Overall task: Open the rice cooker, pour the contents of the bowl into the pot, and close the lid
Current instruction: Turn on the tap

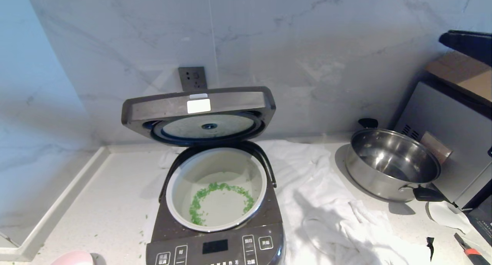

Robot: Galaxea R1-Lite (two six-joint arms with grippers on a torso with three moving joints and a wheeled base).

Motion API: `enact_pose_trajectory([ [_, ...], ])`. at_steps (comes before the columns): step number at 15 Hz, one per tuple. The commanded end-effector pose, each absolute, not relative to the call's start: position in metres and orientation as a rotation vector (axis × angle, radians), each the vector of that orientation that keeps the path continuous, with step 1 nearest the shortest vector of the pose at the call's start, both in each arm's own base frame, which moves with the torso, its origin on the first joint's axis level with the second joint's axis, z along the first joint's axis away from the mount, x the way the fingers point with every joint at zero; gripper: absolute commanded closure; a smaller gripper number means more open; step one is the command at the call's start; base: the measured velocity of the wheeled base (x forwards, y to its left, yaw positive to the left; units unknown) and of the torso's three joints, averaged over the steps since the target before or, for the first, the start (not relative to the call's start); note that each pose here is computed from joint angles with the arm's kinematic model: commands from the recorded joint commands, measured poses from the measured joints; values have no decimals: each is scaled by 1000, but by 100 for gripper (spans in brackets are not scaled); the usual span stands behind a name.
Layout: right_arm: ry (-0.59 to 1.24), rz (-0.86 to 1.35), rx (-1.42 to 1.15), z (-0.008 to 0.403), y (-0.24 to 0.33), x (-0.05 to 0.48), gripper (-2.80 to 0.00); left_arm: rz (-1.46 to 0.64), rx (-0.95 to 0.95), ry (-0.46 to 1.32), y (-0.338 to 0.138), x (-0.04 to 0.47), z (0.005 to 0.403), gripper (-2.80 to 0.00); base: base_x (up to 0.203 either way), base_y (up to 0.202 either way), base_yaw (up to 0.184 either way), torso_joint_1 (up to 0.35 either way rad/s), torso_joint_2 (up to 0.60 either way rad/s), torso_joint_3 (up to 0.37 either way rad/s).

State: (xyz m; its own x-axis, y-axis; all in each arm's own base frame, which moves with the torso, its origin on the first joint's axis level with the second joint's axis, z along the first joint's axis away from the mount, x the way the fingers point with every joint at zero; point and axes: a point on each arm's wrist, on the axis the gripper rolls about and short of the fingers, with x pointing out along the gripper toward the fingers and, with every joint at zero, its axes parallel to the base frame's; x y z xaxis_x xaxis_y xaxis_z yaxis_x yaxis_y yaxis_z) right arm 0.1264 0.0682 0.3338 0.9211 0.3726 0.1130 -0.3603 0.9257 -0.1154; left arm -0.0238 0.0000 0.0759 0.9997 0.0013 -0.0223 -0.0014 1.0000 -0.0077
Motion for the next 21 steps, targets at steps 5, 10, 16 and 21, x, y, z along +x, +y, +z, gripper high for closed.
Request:
enact_pose_trajectory([
  [5,-173,150,-108,286,9,40,0,2,-9,25,0,-24,76,0,0,0,0,0,0,0],
  [10,-119,-70,-131,255,-4,-6,0,2,-9,25,0,-24,76,0,0,0,0,0,0,0],
  [16,-147,-134,-159,200,-5,-54,0,2,-9,23,0,-24,76,0,0,0,0,0,0,0],
  [21,-72,-80,-179,127,-2,-49,0,2,-9,25,0,-24,76,0,0,0,0,0,0,0],
])
